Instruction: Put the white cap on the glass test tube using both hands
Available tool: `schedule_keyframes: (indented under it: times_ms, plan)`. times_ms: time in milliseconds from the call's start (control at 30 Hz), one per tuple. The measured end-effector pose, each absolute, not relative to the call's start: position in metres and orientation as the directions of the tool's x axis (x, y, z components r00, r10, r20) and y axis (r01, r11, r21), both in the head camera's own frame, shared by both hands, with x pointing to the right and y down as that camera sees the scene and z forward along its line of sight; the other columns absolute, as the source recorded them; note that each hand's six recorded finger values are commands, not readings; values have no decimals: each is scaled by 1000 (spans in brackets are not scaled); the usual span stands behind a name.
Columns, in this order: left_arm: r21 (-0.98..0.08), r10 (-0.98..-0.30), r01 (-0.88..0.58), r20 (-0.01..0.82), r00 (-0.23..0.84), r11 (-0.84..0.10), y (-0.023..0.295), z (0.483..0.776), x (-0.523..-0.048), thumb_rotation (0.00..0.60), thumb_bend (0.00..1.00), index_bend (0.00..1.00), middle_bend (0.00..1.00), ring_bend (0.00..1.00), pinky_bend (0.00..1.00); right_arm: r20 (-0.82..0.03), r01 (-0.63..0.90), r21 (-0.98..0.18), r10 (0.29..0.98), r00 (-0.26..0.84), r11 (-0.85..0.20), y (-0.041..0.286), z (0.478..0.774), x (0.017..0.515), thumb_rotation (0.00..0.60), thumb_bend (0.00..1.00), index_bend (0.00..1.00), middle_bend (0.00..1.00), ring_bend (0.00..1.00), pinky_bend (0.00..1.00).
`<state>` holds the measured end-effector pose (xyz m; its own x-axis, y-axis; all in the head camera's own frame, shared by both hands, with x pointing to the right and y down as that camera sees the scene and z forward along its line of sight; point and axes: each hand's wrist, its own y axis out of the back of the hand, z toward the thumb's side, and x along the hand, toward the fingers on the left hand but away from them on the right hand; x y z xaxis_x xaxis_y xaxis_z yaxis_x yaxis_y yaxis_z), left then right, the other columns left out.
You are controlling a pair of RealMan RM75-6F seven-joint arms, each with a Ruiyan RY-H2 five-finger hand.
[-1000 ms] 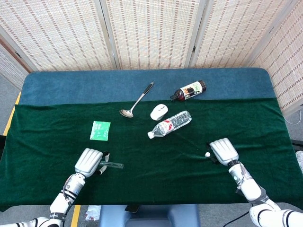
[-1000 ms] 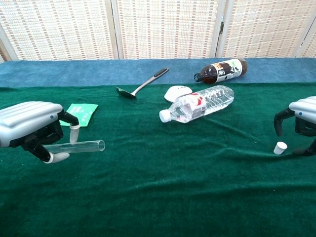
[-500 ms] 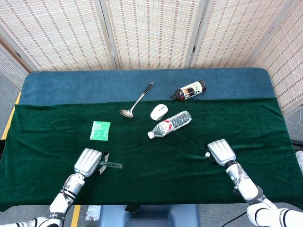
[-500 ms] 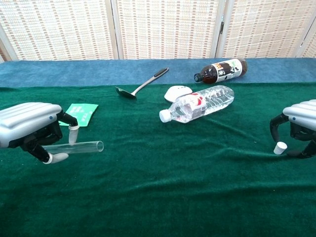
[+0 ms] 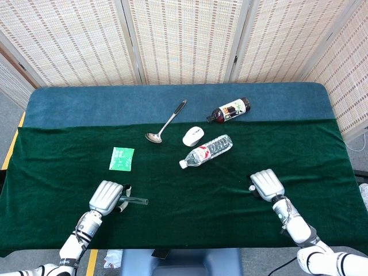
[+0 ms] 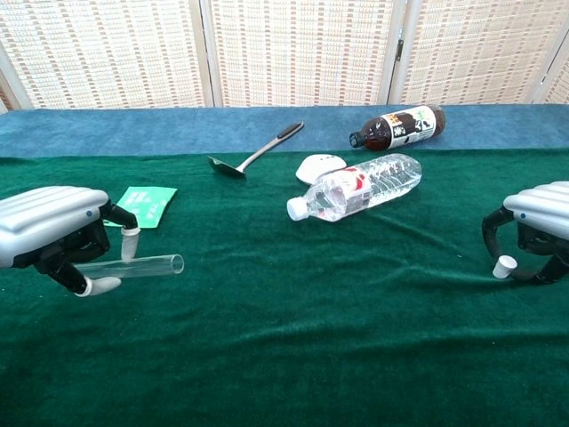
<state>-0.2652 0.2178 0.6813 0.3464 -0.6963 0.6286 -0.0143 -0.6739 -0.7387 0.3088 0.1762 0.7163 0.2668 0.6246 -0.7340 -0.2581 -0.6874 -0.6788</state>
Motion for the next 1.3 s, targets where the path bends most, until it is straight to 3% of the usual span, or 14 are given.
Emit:
schedule_keyframes:
  times_ms: [367, 733, 1033, 1300]
  plan:
    - [-737, -695, -15, 631, 345, -676, 218, 683, -267, 600, 487, 676, 982, 968, 864, -739, -265, -674, 619, 268, -690, 176, 719, 305, 600, 449, 506, 1000, 1000, 1000]
    - [-729, -690, -32, 633, 351, -684, 215, 684, -264, 600, 488, 676, 982, 968, 864, -721, -231, -692, 636, 277, -684, 174, 709, 302, 600, 471, 681, 1000, 1000, 1000]
    - [-676, -665, -139, 630, 401, -724, 199, 675, -244, 600, 489, 676, 982, 968, 864, -594, -80, -784, 706, 387, -616, 154, 651, 276, 600, 511, 762, 1000, 1000, 1000]
    - [-588, -636, -262, 624, 454, -765, 184, 663, -220, 600, 493, 677, 982, 968, 864, -405, 108, -840, 748, 526, -531, 131, 578, 229, 600, 511, 771, 1000, 1000, 1000]
